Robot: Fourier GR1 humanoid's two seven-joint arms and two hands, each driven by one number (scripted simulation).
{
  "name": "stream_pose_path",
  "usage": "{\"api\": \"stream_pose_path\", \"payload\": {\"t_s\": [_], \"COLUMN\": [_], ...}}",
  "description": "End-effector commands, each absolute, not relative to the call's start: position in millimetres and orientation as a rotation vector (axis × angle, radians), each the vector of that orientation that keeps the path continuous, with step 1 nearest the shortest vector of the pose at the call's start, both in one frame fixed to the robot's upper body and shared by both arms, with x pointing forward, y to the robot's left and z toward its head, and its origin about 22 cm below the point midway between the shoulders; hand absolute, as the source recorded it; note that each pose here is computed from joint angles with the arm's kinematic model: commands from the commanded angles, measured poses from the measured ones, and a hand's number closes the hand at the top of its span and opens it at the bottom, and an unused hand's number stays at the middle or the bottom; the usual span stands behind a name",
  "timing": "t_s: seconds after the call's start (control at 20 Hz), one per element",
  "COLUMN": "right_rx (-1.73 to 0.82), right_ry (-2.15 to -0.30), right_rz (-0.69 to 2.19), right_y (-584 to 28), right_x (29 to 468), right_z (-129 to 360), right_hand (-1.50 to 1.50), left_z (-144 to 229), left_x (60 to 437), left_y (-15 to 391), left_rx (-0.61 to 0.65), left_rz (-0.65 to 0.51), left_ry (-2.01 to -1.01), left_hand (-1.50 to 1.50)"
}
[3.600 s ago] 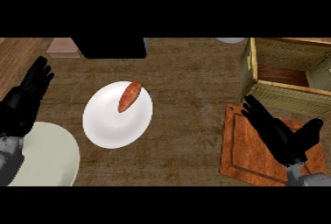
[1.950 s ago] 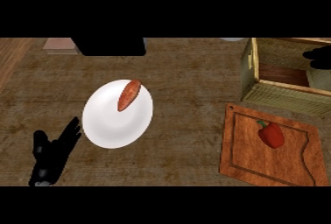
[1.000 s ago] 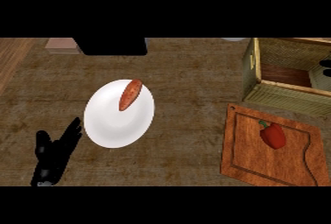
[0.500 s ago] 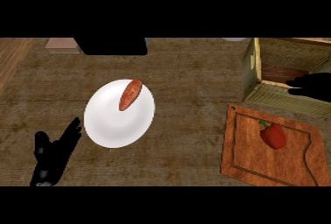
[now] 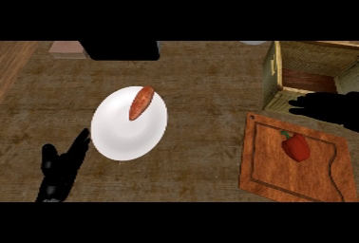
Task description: Pick the bell pepper from the cutting board and place it in the basket
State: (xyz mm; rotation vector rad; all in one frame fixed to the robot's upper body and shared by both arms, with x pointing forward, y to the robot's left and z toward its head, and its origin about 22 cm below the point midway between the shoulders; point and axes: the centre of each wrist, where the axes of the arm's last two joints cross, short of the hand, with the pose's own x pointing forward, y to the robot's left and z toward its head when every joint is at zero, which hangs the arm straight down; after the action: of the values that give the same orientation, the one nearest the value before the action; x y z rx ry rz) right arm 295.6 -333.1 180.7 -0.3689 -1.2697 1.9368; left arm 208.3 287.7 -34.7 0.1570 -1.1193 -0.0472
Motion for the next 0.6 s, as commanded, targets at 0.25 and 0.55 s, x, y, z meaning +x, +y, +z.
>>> {"api": "stream_pose_path", "payload": {"t_s": [0.25, 0.55], "right_rx": [-0.335, -0.351], "right_ry": [-1.299, -1.269], "right_rz": [1.931, 1.946], "right_y": [-352.6, -339.5], "right_x": [305.2, 303.5], "right_z": [156.7, 111.2], "right_hand": [-1.50, -1.50], "left_z": [-60.8, -44.7], "left_x": [199.0, 214.3], "left_y": [292.7, 285.3], "left_rx": [0.164, 0.152], "left_rz": [-0.033, -0.021], "left_ry": [-1.022, -1.012], "left_hand": [0.00, 0.00]}}
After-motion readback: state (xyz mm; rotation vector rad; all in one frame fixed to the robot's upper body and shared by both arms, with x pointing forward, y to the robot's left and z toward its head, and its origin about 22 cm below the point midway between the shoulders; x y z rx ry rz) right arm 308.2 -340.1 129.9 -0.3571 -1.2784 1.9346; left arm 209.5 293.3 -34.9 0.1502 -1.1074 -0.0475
